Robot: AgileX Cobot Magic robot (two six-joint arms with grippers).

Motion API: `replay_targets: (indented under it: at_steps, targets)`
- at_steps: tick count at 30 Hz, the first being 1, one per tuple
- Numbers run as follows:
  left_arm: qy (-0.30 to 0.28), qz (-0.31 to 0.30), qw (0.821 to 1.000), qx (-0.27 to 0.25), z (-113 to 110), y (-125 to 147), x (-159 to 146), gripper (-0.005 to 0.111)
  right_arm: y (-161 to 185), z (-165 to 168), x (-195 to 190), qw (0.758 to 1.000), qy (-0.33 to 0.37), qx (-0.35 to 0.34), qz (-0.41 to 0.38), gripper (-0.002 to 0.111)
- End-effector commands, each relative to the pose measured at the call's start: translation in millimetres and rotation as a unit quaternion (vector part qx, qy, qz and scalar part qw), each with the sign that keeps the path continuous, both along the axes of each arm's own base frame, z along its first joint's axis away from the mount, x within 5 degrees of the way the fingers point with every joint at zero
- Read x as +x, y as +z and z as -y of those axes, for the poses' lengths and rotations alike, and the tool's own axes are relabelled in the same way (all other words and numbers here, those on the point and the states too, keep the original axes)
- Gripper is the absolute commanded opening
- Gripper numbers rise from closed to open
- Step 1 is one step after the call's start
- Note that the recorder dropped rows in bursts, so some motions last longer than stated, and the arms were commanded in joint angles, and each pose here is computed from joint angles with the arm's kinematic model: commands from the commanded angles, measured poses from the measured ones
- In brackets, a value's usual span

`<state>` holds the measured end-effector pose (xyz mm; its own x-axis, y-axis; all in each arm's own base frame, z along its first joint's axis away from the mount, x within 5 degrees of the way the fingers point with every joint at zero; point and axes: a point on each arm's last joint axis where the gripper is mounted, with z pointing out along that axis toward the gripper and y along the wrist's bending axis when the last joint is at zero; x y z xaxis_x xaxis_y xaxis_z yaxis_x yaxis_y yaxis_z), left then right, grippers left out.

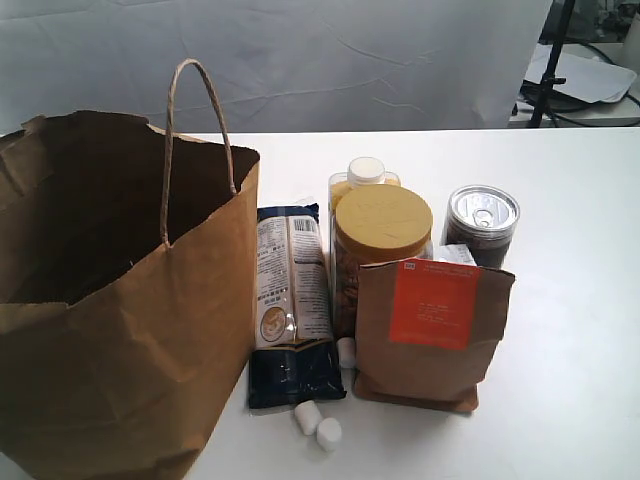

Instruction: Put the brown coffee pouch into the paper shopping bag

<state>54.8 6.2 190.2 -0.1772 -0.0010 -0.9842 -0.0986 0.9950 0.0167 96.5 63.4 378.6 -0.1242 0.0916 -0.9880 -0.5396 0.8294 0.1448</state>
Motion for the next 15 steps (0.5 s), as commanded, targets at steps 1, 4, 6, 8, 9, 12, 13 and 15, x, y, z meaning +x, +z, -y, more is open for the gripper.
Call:
replay_targets:
  at_steps: [1,4,6,8,9,12,13,15]
  targets:
    - [0.002,0.003,1.0,0.001,-0.3,-0.5,-0.1,0.0,11.9,-44.5,21.4,0.965,0.124,-0.209,-0.098,0.0]
    - [0.002,0.003,1.0,0.001,-0.3,-0.5,-0.1,0.0,12.7,-77.8,39.9,0.91,0.201,-0.32,-0.17,0.0]
    - [0.002,0.003,1.0,0.001,-0.3,-0.5,-0.1,0.0,6.0,-96.6,57.9,0.865,0.238,-0.384,-0.219,0.006]
    - [0.002,0.003,1.0,0.001,-0.3,-0.5,-0.1,0.0,-1.0,-108.9,70.4,0.831,0.264,-0.424,-0.244,0.018]
    - [0.002,0.003,1.0,0.001,-0.3,-0.5,-0.1,0.0,-9.5,-122.9,85.4,0.811,0.281,-0.448,-0.25,0.035]
    - [0.002,0.003,1.0,0.001,-0.3,-0.5,-0.1,0.0,-28.1,-143.3,107.4,0.788,0.299,-0.471,-0.262,0.066]
    - [0.002,0.003,1.0,0.001,-0.3,-0.5,-0.1,0.0,-35.6,-147.2,112.3,0.778,0.305,-0.482,-0.263,0.071]
    - [0.002,0.003,1.0,0.001,-0.3,-0.5,-0.1,0.0,-49.4,-152.7,120.3,0.764,0.306,-0.497,-0.276,0.075]
